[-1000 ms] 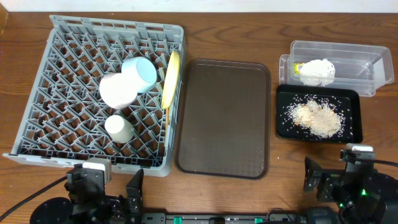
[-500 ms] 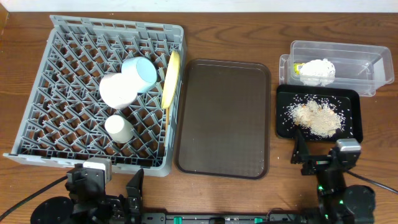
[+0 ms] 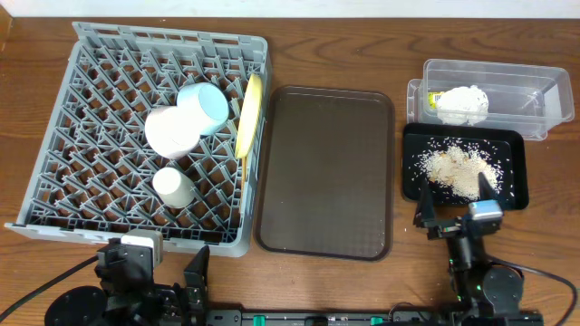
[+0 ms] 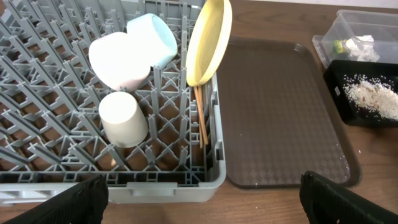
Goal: Sort waste into correct bins and load items into the dishwasher
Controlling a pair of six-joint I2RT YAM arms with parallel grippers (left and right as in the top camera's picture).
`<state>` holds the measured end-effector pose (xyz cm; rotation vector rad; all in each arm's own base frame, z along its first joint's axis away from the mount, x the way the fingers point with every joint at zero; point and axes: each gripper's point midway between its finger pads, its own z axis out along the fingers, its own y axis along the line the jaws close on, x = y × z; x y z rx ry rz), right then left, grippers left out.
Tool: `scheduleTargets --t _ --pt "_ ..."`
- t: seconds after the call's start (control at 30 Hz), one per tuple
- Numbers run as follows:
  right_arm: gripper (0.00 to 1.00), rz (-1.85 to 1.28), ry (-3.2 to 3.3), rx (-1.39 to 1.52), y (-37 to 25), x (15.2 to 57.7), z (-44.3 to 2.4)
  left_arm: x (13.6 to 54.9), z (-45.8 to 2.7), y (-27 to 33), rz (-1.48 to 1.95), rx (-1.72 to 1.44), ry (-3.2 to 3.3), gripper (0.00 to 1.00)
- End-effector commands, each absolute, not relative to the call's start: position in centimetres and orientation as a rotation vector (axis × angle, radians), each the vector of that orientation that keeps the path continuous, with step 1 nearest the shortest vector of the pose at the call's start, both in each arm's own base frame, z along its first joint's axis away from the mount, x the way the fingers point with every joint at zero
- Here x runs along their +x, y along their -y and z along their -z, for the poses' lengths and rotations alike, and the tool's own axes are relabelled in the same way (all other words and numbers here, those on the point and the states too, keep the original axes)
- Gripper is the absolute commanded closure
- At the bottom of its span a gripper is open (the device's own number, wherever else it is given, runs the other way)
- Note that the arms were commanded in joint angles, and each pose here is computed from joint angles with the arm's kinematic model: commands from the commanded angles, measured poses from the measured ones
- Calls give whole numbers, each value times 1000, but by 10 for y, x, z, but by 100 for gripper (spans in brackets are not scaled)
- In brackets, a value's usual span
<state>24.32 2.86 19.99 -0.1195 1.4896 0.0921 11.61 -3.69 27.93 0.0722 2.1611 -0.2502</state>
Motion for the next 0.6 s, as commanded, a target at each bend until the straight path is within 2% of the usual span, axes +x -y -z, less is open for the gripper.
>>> scheduleTargets --t 0.0,0.13,0.57 --pt "1 -49 -1558 -147 -26 245 -176 116 -281 39 259 95 -2153 2" --pt "1 -37 -1636 -157 -25 245 -157 116 -281 39 259 95 -2153 2" --pt "1 -63 -1636 -136 -25 245 -158 116 -281 39 259 95 -2153 2"
